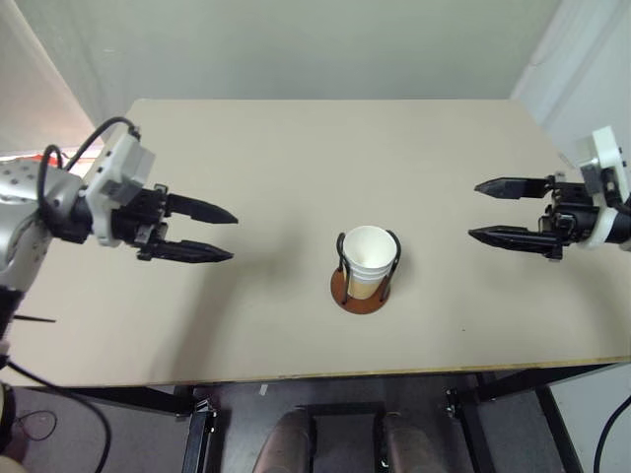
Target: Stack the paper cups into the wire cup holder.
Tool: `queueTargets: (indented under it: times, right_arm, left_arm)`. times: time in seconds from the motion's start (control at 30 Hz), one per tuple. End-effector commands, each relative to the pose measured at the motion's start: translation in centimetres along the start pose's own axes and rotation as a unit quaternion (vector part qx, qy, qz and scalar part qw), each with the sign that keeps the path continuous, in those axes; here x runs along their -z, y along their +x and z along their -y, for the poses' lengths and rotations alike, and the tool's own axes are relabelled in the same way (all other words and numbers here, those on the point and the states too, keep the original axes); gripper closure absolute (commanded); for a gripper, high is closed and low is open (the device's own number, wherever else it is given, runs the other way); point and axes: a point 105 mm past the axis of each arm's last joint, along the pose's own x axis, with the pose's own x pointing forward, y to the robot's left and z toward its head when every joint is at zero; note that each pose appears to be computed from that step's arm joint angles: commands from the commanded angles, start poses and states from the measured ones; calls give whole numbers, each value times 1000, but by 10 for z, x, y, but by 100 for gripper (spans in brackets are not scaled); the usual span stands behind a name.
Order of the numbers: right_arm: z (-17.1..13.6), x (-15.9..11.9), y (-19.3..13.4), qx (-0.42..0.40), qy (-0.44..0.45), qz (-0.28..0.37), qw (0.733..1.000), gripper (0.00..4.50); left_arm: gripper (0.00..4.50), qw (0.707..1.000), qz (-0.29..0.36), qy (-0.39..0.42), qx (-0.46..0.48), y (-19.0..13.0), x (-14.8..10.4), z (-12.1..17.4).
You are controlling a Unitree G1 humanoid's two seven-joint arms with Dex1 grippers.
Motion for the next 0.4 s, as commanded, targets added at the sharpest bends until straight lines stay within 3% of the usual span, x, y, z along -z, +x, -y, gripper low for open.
queueTargets:
  times: [0.03, 0.4]
  right_arm:
    - [5, -4, -6, -5, -19, -9, 1000, 0]
    - [16, 1, 0, -15, -11, -12, 1000, 0]
  left_arm:
    - [149, 999, 7, 26, -46, -20, -18, 3]
    - [149, 997, 0, 14, -71, -33, -17, 6]
